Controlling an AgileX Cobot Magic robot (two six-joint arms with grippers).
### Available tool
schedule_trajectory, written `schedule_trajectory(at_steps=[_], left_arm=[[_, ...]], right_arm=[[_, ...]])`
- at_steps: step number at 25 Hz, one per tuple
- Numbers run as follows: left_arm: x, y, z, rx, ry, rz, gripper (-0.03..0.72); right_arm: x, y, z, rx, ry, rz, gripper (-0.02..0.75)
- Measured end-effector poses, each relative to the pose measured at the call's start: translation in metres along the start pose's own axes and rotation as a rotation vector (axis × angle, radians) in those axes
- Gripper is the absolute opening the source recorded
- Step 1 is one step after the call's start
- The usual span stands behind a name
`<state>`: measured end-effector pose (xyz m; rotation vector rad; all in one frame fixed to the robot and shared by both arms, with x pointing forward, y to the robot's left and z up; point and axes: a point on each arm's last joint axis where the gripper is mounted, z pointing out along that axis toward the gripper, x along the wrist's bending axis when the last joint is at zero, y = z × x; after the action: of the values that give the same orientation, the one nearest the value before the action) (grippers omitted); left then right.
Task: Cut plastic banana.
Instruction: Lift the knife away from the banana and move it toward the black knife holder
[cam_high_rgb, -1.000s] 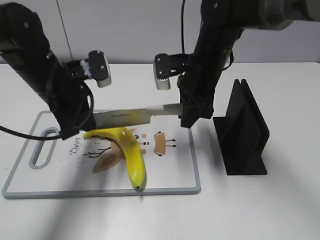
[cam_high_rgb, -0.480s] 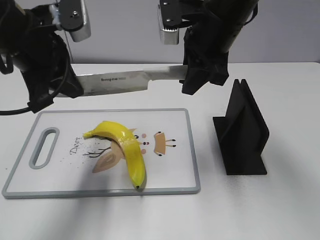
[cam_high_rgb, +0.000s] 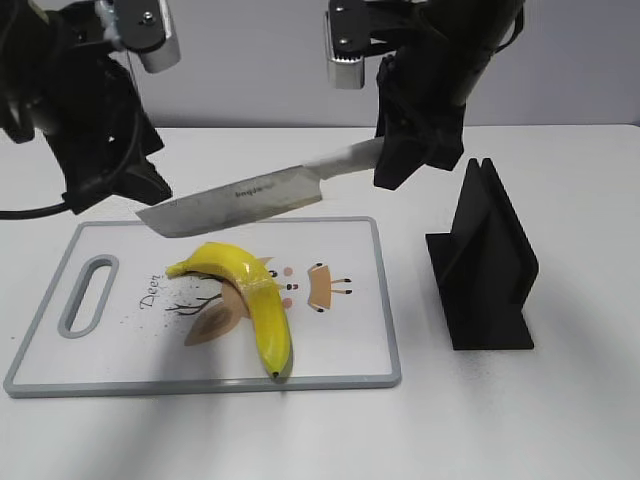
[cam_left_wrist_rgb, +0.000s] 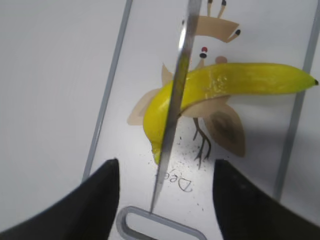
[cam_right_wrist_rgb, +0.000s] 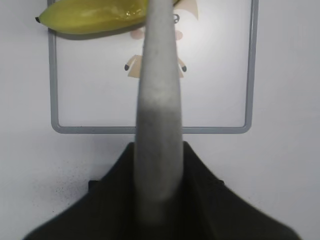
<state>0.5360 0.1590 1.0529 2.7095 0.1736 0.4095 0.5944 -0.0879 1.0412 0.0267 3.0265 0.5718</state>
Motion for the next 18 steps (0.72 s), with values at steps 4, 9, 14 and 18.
schedule_trajectory(at_steps=[4,9,14,18], left_arm=[[0.004,0.001,-0.001,-0.017,0.041,-0.016,0.627],[0.014,-0.01,-0.012,0.039,0.129,-0.278,0.627],[0.037,-0.036,-0.037,0.153,0.247,-0.623,0.619],[0.043,-0.06,-0.056,0.238,0.231,-0.857,0.613]], right_arm=[[0.0,-0.001,0.0,0.009,-0.003,0.041,0.19],[-0.008,-0.004,-0.009,0.064,-0.082,0.34,0.19],[-0.019,0.001,-0.033,0.051,-0.204,0.605,0.19],[-0.023,0.004,-0.043,0.003,-0.231,0.816,0.189]])
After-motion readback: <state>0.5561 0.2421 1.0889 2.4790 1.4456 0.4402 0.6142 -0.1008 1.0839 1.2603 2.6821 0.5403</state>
